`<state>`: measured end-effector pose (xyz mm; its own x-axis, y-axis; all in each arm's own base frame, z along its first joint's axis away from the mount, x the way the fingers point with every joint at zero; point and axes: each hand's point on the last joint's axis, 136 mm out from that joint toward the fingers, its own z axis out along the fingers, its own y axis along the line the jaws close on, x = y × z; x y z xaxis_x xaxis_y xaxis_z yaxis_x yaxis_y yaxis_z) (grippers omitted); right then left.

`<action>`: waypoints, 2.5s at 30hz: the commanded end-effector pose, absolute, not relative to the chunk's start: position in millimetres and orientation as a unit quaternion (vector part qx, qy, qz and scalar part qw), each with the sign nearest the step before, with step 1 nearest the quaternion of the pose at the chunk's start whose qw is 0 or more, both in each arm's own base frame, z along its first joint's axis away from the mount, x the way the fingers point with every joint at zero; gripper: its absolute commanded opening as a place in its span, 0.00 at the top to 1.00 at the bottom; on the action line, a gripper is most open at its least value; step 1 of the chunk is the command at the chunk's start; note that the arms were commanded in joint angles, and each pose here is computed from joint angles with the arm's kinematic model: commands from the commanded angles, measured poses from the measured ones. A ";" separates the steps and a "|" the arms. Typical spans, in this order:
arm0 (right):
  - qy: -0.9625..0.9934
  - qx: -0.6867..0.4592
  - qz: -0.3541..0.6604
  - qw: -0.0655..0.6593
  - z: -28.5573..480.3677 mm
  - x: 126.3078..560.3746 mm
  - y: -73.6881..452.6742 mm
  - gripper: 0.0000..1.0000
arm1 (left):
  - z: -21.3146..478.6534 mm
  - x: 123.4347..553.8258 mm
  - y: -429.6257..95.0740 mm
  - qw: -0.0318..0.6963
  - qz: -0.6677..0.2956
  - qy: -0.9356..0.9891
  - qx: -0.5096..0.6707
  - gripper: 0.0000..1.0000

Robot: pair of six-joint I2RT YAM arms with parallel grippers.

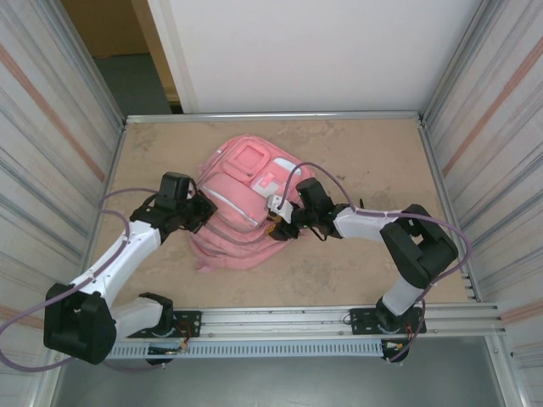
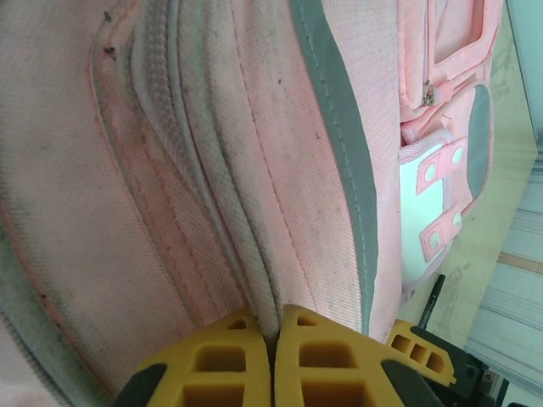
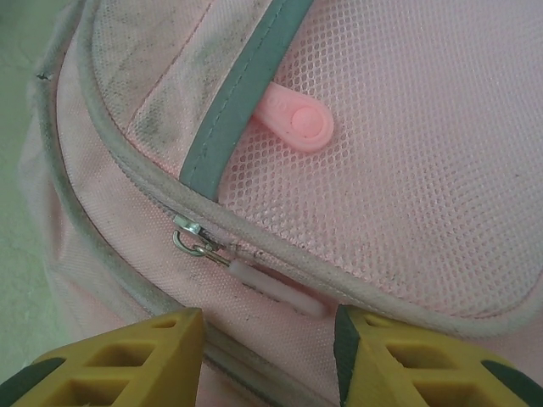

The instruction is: Pack the student bag

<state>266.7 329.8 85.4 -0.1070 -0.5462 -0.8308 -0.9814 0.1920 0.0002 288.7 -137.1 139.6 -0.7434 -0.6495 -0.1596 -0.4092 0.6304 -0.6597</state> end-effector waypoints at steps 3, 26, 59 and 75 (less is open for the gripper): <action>0.660 -0.560 0.323 0.382 106.9 258.9 346.2 0.72 | 146.0 278.0 -155.0 0.164 -0.356 0.875 -0.285 1.00; 0.723 -0.495 0.338 0.342 116.2 223.5 353.1 0.73 | 132.4 280.4 -149.1 0.165 -0.344 0.868 -0.317 1.00; 0.850 -0.181 0.323 0.375 107.3 227.7 368.5 0.79 | 136.7 271.1 -155.4 0.151 -0.364 0.865 -0.311 1.00; 0.805 -0.364 0.326 0.337 118.6 183.9 457.4 0.77 | 131.8 266.8 -156.6 0.150 -0.365 0.860 -0.322 1.00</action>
